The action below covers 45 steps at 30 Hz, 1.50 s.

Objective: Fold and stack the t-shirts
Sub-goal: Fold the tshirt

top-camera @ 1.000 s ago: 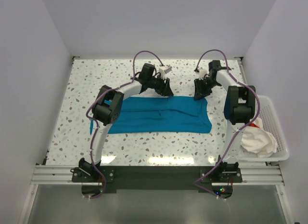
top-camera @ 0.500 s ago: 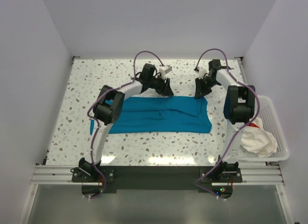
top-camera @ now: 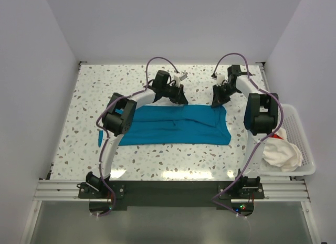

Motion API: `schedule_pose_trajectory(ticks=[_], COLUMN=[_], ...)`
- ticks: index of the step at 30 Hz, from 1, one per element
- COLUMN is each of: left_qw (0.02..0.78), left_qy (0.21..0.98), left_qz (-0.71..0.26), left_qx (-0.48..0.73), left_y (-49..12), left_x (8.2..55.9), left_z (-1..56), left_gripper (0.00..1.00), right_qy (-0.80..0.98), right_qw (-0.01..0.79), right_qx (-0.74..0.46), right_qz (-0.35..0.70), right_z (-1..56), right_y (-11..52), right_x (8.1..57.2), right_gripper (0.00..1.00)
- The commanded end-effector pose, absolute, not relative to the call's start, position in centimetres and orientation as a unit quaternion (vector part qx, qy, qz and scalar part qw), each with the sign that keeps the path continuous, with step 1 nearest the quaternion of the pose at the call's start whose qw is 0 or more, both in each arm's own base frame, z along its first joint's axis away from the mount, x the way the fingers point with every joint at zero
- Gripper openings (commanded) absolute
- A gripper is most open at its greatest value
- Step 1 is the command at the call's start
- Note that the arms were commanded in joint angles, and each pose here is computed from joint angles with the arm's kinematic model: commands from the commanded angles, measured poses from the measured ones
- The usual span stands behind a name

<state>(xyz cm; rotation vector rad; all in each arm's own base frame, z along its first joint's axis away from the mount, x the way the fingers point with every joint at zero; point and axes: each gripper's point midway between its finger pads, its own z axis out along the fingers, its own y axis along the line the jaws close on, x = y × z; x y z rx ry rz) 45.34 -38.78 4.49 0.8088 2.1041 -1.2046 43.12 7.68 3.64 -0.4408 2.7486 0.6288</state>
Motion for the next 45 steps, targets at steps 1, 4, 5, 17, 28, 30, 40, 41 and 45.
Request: schedule_pose_trajectory(ticks=[1,4,5,17,28,30,40,41,45], left_qw=[0.317,0.324,0.327,0.324,0.315,0.326,0.341,0.34,0.318], left_qy=[0.757,0.753,0.759,0.789,0.76,0.751,0.728,0.728,0.729], left_qz=[-0.473,-0.471,-0.462,-0.429,-0.473,-0.477,-0.501,-0.501,-0.506], left_qx=[0.321,0.325,0.321,0.298,0.316,0.32,0.321,0.323,0.333], left_y=[-39.6,-39.5,-39.2,-38.4,-39.5,-39.5,-38.4,-38.2,-37.4], left_x=[45.2,45.1,45.2,45.7,44.3,44.2,41.0,40.7,38.3], left_z=[8.2,8.9,8.5,6.6,8.8,10.2,13.0,13.2,12.1], left_gripper=[0.07,0.0,0.07,0.4,0.02,0.0,0.0,0.0,0.0], right_qy=[0.94,0.938,0.938,0.937,0.935,0.932,0.918,0.919,0.913], right_qw=[0.171,0.173,0.175,0.178,0.177,0.179,0.19,0.183,0.178], right_qx=[-0.172,-0.18,-0.182,-0.184,-0.191,-0.195,-0.235,-0.237,-0.26], right_qz=[0.241,0.239,0.238,0.237,0.243,0.246,0.256,0.258,0.261], right_z=[6.5,6.9,7.0,7.0,7.6,8.1,10.1,9.8,9.8], right_y=[8.5,8.4,8.4,8.4,8.5,8.6,8.9,8.9,8.8], right_x=[43.0,42.4,42.4,42.4,42.2,41.9,38.1,37.3,35.1], right_gripper=[0.0,0.0,0.0,0.0,0.0,0.0,0.0,0.0,0.0])
